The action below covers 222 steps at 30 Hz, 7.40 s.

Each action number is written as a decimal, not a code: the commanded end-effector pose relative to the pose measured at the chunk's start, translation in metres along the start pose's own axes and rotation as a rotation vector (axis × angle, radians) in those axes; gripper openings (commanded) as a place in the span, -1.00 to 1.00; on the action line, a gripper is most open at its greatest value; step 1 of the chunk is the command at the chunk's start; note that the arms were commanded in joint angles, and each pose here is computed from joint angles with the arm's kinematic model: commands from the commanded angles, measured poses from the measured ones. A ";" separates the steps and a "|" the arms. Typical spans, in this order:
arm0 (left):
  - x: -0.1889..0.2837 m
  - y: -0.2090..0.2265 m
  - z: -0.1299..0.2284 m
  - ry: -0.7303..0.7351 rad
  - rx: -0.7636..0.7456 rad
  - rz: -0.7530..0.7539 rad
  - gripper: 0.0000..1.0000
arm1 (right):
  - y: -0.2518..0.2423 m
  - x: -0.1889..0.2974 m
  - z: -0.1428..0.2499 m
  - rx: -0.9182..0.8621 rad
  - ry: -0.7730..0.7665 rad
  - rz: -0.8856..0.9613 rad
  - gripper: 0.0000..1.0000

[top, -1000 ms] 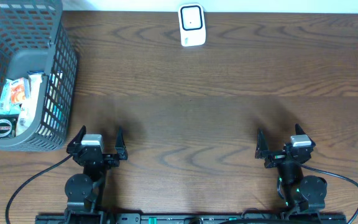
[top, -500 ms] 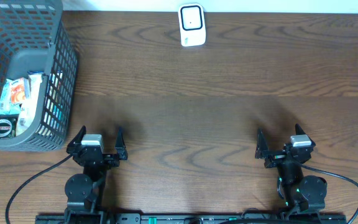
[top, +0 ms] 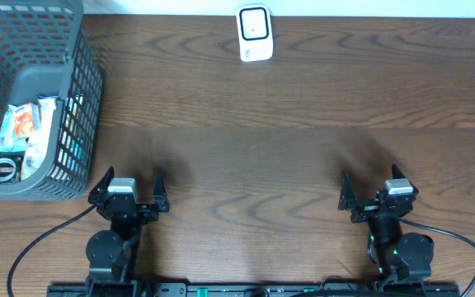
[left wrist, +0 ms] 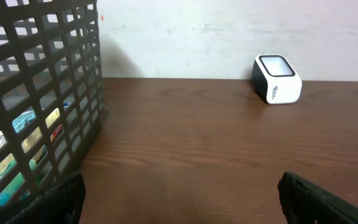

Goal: Scan the item barcode

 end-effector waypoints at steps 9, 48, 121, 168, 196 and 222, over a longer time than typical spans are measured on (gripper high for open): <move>-0.001 0.007 0.013 0.039 0.000 -0.039 0.95 | 0.001 0.000 0.000 -0.006 -0.001 -0.005 0.98; 0.077 -0.090 -0.166 -0.494 0.270 0.632 0.95 | 0.001 0.000 0.000 -0.006 -0.001 -0.005 0.98; -0.125 0.178 -0.234 0.533 0.285 -0.946 0.95 | 0.001 0.000 0.000 -0.006 -0.001 -0.005 0.98; -0.144 0.221 -0.019 1.305 0.359 -0.620 0.66 | 0.001 0.000 0.000 -0.006 -0.001 -0.005 0.99; -0.147 0.230 0.022 1.232 0.388 -0.660 -0.86 | 0.001 0.000 0.000 -0.006 -0.001 -0.005 0.98; -0.104 0.112 -0.272 0.246 0.317 -0.373 -0.85 | 0.001 0.000 0.000 -0.006 -0.001 -0.005 0.99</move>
Point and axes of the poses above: each gripper's point midway between its finger pads, its own x axis back along the fingers, its own y axis along the line the jaws close on, z = x × y, the point moved 4 cm from there along x, back along the fingers, and after that the axes turned 12 degrees about x, right-handed, at the moved point
